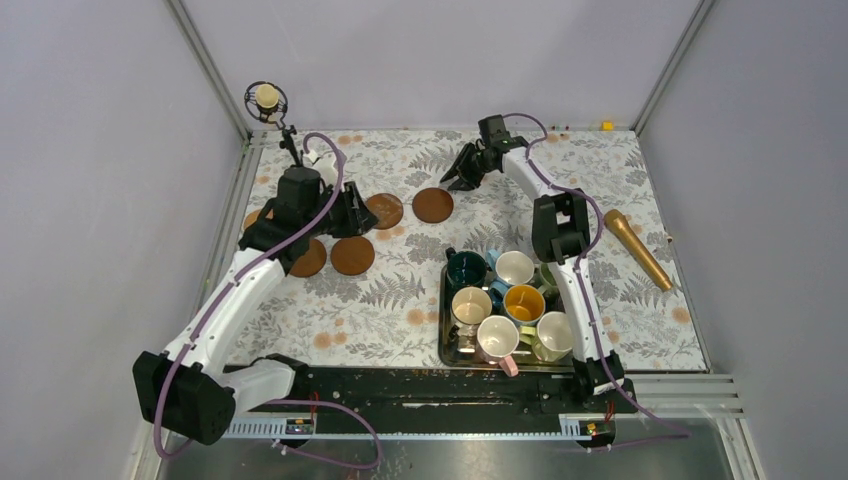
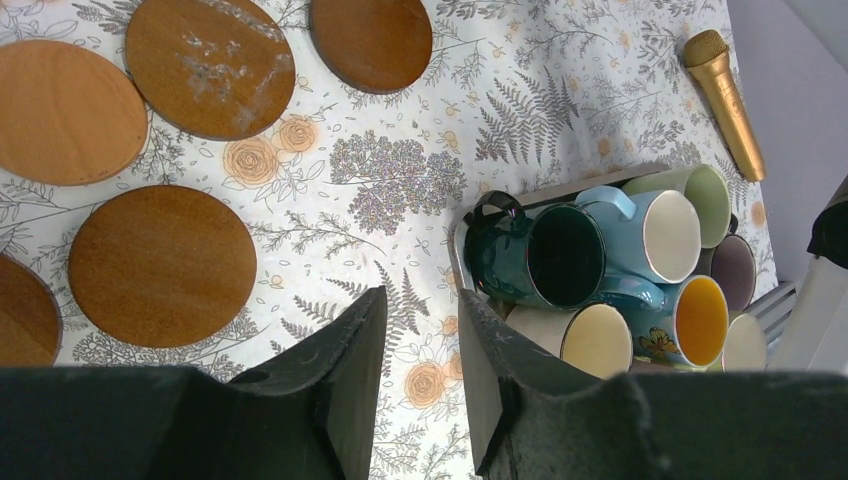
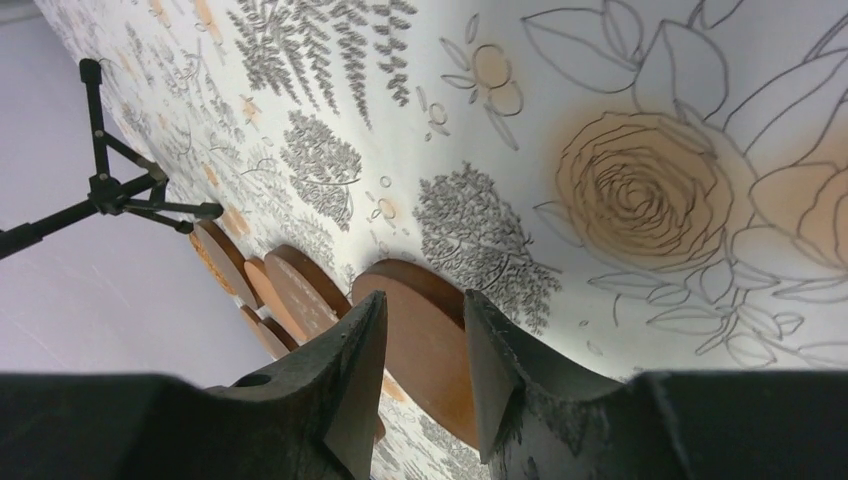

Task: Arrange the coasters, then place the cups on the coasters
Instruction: Move the coaster to the center of the board.

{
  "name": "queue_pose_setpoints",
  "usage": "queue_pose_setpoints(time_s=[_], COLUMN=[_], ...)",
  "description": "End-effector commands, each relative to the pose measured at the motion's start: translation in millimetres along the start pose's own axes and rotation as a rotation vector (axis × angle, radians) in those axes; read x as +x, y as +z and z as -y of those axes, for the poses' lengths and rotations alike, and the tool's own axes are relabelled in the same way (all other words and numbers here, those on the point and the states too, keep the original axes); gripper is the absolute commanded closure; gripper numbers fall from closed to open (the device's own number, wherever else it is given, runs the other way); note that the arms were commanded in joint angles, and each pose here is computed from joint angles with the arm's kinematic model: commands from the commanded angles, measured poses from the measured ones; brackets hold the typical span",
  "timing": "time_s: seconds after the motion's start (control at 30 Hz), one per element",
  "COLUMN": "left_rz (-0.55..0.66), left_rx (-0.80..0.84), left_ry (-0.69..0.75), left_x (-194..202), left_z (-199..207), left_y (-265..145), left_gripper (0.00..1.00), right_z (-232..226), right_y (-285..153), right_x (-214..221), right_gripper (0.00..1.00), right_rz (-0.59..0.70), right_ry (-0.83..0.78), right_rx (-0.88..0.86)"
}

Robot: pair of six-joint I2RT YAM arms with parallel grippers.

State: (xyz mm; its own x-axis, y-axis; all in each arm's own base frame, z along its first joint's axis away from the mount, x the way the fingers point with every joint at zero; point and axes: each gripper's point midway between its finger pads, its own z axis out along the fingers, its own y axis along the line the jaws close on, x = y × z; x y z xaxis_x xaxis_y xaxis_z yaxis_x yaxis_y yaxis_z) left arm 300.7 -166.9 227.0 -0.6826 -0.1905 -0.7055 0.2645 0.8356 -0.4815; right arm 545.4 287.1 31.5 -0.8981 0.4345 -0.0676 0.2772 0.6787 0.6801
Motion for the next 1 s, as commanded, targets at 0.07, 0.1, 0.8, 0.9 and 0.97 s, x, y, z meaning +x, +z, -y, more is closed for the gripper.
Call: queue_pose_setpoints(time_s=[0.07,0.1,0.8,0.9,0.97], left_rz=[0.083,0.084,0.077,0.072,0.070], left_rx=[0.045,0.041,-0.027,-0.036,-0.040], left_ry=[0.078,0.078,0.074,0.072,0.070], left_x=[-18.0,-18.1,-14.8,-14.1,-13.9], left_z=[10.0,9.4,-5.6,-7.7,-9.0], left_y=[-9.5,-10.2,-8.7,-8.0,-7.4], left_gripper=[0.65,0.65,0.65,0.66,0.65], right_z=[-11.6,-11.5,13.3,14.7,9.5], right_y=[11.7,11.9,-25.2,-29.1,-27.1], right_x=[4.5,7.2,74.9,79.0,74.0], right_gripper=[0.58,0.58,0.59,0.59,0.59], right_rz=[0.022,0.019,-0.209,-0.189,-0.149], right_ry=[-0.007,-0.013,-0.284,-0.254,-0.226], right_rx=[-0.008,-0.004,0.104,0.103,0.080])
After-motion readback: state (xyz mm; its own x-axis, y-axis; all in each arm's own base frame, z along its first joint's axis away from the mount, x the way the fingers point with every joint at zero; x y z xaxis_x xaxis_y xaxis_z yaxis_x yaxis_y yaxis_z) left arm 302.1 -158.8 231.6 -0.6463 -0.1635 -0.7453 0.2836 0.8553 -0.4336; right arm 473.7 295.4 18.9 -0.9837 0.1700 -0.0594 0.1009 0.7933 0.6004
